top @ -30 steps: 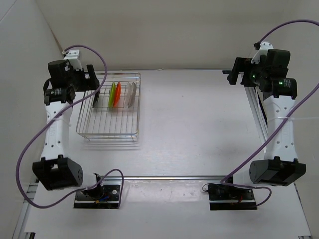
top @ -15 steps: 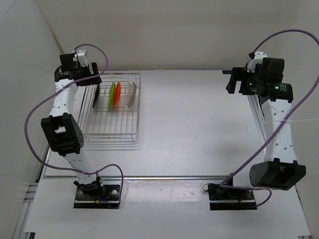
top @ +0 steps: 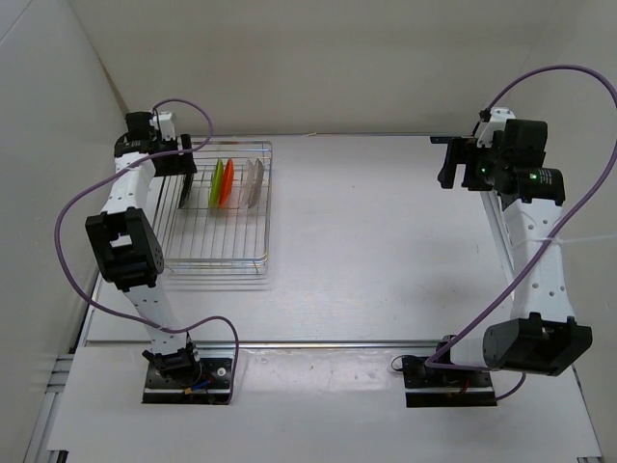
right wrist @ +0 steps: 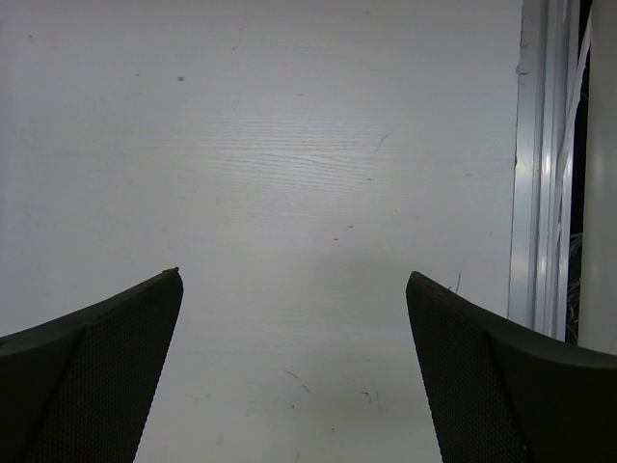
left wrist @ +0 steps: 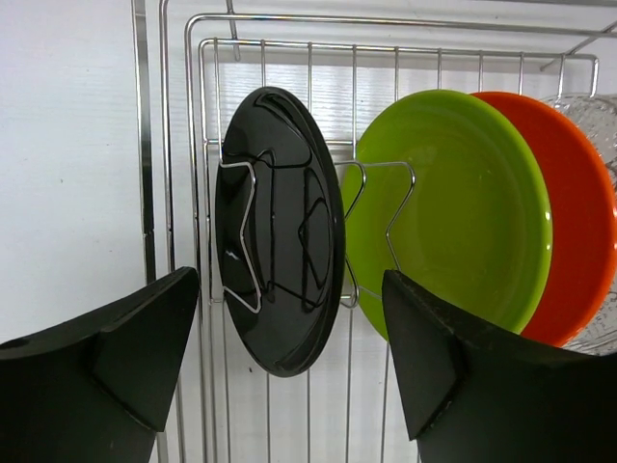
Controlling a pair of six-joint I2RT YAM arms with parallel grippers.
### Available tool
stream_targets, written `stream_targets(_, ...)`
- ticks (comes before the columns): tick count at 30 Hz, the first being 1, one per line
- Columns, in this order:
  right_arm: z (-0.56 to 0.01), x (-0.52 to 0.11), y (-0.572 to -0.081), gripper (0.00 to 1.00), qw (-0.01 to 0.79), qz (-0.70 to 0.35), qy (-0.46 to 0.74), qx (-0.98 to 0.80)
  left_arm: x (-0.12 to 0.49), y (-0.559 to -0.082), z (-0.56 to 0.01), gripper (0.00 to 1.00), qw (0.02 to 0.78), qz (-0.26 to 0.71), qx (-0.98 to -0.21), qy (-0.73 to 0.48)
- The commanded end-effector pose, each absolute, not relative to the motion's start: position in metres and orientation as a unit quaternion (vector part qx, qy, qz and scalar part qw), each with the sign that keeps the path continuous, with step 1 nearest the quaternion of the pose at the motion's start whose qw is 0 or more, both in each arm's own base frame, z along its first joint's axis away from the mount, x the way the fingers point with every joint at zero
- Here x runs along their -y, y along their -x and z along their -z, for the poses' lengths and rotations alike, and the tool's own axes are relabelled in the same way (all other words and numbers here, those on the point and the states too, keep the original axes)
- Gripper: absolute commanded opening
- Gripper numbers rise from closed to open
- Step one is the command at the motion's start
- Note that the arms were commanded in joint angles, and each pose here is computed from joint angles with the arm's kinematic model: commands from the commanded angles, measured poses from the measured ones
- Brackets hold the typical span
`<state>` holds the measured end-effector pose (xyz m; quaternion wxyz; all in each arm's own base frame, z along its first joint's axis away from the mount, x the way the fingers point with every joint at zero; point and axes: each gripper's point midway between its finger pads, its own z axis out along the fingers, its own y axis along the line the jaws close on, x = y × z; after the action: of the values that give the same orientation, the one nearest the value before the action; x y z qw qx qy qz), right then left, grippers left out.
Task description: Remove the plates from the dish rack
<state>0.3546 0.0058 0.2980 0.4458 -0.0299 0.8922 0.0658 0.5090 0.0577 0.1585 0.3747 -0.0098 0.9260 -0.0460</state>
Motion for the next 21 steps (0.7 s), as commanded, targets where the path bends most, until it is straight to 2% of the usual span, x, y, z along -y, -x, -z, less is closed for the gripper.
stream_targets(1,-0.315,-0.005,-0.357,1.0,0.478,-0.054,0.039,-0.876,-0.055,-0.506,-0.176,0.87,0.389,0.043,-0.92,0.0)
stream_targets(4,-0.314,-0.005,-0.354,1.0,0.478,-0.054,0.039,-0.876,-0.053,-0.505,-0.169,0.79,0.38,0.049,-0.924,0.0)
stream_targets(7,-0.314,-0.003,-0.354,1.0,0.478,-0.05,0.037,-0.876,-0.046,-0.503,-0.168,0.77,0.38,0.058,-0.923,-0.002)
stream_targets(9,-0.31,-0.002,-0.354,1.0,0.474,-0.046,0.035,-0.879,-0.041,-0.504,-0.168,0.67,0.38,0.059,-0.923,-0.006)
stream_targets(10,-0.313,-0.002,-0.352,1.0,0.478,-0.046,0.035,-0.877,-0.042,-0.506,-0.173,0.67,0.385,0.059,-0.921,-0.007)
stream_targets(12,-0.318,0.0,-0.352,1.0,0.485,-0.041,0.034,-0.873,-0.037,-0.506,-0.169,0.6,0.378,0.061,-0.924,-0.01)
stream_targets(14,-0.318,0.001,-0.352,1.0,0.485,-0.037,0.031,-0.873,-0.037,-0.504,-0.168,0.58,0.374,0.062,-0.925,-0.01)
stream_targets(16,-0.317,0.001,-0.35,1.0,0.485,-0.037,0.031,-0.873,-0.034,-0.504,-0.168,0.48,0.374,0.059,-0.926,-0.013)
stream_targets(18,-0.316,0.003,-0.35,1.0,0.485,-0.033,0.029,-0.874,-0.033,-0.504,-0.168,0.46,0.373,0.061,-0.926,-0.008)
stream_targets(21,-0.316,0.003,-0.35,1.0,0.485,-0.033,0.029,-0.874,-0.033,-0.504,-0.168,0.36,0.373,0.061,-0.926,-0.008)
